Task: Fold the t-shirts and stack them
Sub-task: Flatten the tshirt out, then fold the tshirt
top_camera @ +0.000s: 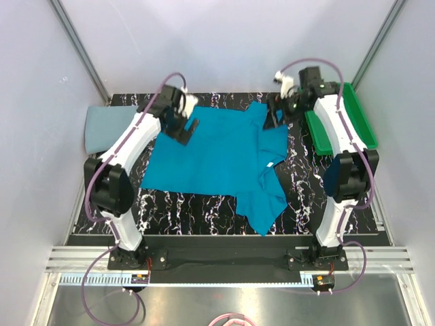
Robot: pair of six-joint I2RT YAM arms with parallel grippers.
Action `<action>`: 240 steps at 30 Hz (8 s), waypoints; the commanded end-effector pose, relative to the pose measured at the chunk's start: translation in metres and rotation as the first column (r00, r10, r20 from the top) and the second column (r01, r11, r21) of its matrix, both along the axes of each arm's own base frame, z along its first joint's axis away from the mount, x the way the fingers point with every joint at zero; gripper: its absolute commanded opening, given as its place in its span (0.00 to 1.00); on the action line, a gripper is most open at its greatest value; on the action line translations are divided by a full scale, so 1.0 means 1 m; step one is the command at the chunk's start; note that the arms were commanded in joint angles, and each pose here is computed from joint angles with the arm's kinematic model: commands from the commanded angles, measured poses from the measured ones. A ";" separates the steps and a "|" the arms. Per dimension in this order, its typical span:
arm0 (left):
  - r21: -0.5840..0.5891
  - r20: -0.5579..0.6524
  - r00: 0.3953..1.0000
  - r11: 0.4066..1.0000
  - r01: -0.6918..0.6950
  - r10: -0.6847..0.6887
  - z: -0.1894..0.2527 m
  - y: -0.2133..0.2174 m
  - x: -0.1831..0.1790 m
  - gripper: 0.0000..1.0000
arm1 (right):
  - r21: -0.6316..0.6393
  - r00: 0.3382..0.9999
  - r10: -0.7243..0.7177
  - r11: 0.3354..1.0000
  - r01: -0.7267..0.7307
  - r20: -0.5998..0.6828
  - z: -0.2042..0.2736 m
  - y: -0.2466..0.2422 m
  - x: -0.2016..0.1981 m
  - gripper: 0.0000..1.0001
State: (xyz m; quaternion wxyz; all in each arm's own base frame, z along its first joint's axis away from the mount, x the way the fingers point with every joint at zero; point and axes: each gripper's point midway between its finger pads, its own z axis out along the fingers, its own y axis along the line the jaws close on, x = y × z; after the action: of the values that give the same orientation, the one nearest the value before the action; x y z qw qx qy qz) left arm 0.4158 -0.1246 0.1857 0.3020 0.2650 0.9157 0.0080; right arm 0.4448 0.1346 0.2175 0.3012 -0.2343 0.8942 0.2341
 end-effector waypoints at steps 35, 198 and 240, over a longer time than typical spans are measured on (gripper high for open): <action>-0.015 -0.592 0.806 0.999 -0.045 0.027 -0.130 -0.005 -0.082 0.90 | -0.243 0.790 -0.003 0.952 -0.185 -0.613 -0.156 0.012 -0.132 0.64; 0.323 -0.012 0.978 0.925 0.199 -0.206 -0.057 0.082 -0.065 0.96 | -0.410 0.780 0.626 0.709 -0.574 -0.010 -0.090 -0.043 -0.191 0.75; 0.406 -0.048 0.998 0.912 0.065 -0.050 -0.068 0.104 -0.058 0.87 | -0.366 0.433 0.882 0.348 -0.863 -0.183 -0.192 0.015 -0.301 0.65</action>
State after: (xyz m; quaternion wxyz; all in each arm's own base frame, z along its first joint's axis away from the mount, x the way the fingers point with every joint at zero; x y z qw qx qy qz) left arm 0.3432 -0.0213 0.0936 0.1901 0.3735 0.8914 0.1725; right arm 0.1435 0.1448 0.0311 0.0922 -0.7351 0.6515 0.1631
